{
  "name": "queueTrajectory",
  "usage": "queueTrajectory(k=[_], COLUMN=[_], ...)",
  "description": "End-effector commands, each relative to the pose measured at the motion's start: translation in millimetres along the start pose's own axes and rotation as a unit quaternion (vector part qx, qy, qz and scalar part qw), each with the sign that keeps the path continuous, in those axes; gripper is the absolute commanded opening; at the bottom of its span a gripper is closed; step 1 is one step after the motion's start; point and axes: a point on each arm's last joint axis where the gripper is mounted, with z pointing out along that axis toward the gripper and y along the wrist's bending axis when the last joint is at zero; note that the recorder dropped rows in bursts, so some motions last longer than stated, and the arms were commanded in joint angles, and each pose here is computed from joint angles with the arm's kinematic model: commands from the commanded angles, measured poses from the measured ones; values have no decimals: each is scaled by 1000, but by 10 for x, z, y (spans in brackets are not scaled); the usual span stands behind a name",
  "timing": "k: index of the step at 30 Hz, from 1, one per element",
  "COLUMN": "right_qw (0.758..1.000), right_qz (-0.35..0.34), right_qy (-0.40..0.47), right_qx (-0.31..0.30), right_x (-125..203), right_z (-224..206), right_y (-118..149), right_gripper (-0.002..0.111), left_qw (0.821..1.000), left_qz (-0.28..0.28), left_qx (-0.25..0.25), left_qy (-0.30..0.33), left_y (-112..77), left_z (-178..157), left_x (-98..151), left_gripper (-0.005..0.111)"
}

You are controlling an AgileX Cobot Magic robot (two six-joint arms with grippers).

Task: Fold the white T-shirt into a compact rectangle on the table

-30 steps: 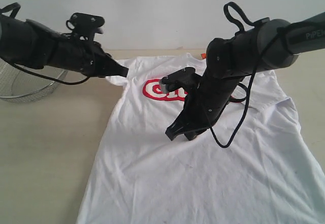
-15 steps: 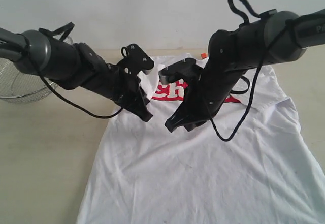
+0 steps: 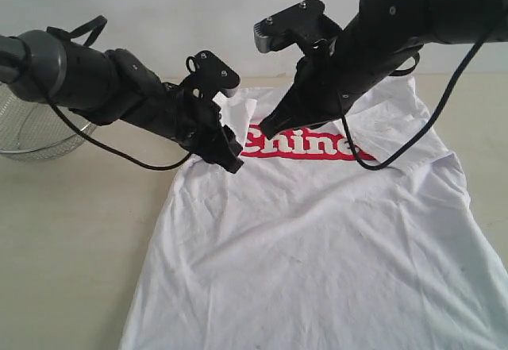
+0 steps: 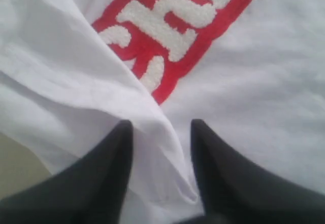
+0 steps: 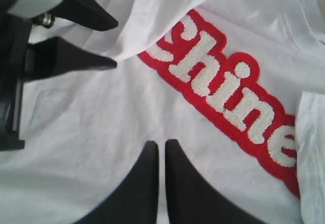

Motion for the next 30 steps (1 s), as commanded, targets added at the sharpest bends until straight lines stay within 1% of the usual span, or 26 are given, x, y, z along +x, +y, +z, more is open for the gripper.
queueTrajectory(k=[1,2,3,5,8,9,11,12,13,14,15,18,21,22,23,24,25,27,29,30], right_qw=[1000,1000,1000,999,999,999,999,999,999,1000,1000,1000,999,999,999,999,999,999,999,999], right_qz=[4,4,5,5,5,2,5,5,4,1,4,8,16,15,8,4,-8,-8,11,8], right_qy=[-17,-22,-24,-32,-46,-49,-45,-41,-33,-24,-18,-4,-1,-1,0,-1,-7,-5,-1,1], right_qx=[7,8,9,11,15,17,15,13,7,1,-7,-20,-30,-34,-39,-42,-39,-38,-36,-34], right_x=[-26,-35,-39,-53,-74,-74,-66,-67,-72,-72,-88,-158,-261,-307,-377,-416,-482,-529,-552,-558], right_z=[-31,-31,-32,-32,5,32,95,137,182,239,290,417,518,550,623,660,740,885,1014,1055], right_y=[-9,-11,-13,-17,-26,-28,-27,-28,-23,-17,-12,-7,-5,14,53,87,117,128,117,112], right_gripper=[0,0,0,0,0,0,0,0,0,0,0,0,2,6,15,21,35,47,46,46], left_qw=[998,998,997,997,995,994,992,991,989,988,985,980,976,976,976,976,974,973,974,974], left_qz=[-47,-59,-70,-69,-65,-69,-76,-87,-100,-115,-136,-187,-213,-213,-214,-215,-221,-224,-219,-218], left_qx=[20,20,14,-3,-42,-56,-67,-73,-76,-76,-74,-51,-52,-51,-44,-41,-25,1,9,10], left_qy=[-23,-26,-32,-41,-61,-66,-71,-73,-73,-73,-71,-49,-16,-8,11,18,35,51,58,59], left_y=[-33,-32,-20,12,133,205,305,363,421,463,520,597,586,566,502,477,415,336,275,264], left_z=[-121,-138,-156,-198,-322,-370,-437,-472,-496,-515,-532,-556,-527,-513,-463,-450,-433,-423,-407,-396], left_x=[-127,-144,-162,-199,-262,-265,-255,-242,-219,-199,-162,-28,155,203,317,352,433,474,483,482], left_gripper=[68,71,70,65,49,40,27,16,9,5,5,5,5,5,5,5,5,5,5,5])
